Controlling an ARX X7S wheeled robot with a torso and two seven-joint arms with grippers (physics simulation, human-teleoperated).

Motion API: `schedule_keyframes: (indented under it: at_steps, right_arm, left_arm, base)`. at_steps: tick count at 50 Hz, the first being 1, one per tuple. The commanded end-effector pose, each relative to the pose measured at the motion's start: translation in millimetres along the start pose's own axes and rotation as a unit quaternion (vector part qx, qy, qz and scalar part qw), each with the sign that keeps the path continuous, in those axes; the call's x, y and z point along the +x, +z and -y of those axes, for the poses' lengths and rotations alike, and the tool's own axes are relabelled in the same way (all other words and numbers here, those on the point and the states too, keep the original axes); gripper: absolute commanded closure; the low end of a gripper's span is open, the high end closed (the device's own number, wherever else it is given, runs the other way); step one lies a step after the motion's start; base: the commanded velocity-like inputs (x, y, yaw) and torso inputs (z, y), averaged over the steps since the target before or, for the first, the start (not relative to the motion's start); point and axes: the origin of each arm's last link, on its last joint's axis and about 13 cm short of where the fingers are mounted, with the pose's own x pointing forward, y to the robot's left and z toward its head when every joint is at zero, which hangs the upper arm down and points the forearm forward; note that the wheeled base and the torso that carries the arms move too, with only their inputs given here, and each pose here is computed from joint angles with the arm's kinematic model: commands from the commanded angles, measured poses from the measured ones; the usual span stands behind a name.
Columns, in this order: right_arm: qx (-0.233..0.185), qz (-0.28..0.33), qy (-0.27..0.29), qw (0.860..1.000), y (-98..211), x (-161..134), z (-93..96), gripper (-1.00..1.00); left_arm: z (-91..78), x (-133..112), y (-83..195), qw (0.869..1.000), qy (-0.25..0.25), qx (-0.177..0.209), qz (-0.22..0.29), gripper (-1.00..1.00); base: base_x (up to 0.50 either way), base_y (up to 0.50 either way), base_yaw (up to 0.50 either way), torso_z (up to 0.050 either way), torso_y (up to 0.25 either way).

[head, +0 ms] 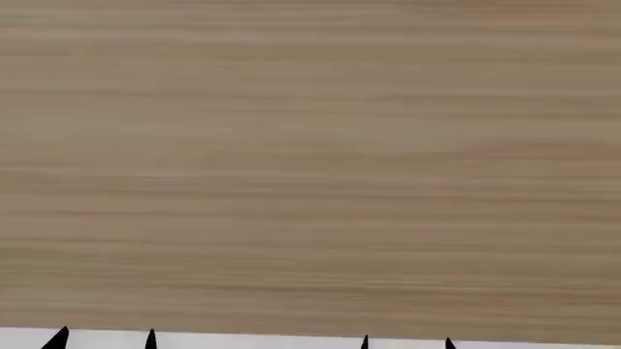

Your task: Put the right moka pot on the stove.

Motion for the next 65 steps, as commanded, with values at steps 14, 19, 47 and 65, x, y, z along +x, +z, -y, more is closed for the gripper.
schedule_keyframes:
  at_steps: [14, 19, 47, 65]
  right_arm:
    - [0.0, 0.018, 0.022, 1.0, 0.3, -5.4, -2.9, -1.0]
    - [-0.003, 0.018, 0.025, 1.0, -0.6, -6.7, -3.6, -1.0]
    - [-0.006, 0.024, 0.028, 0.999, 0.7, -8.0, -3.6, -1.0]
    - [-0.013, 0.024, 0.029, 0.999, 2.5, -7.9, -5.2, -1.0]
  left_arm:
    - [-0.7, -1.6, -0.4, 1.0, -0.004, -0.014, 0.005, -1.0]
    - [-1.0, -2.5, -0.6, 1.0, -0.011, -0.021, 0.006, -1.0]
    - [-0.9, -2.3, -0.7, 1.0, -0.011, -0.017, 0.005, -1.0]
    - [-1.4, -2.3, -0.1, 1.0, -0.012, -0.021, 0.009, -1.0]
  base:
    - [0.0, 0.0, 0.0, 0.003, 0.0]
    - [0.0, 0.0, 0.0, 0.03, 0.018]
    - [0.0, 0.0, 0.0, 0.035, 0.028]
    - [0.0, 0.0, 0.0, 0.037, 0.028]
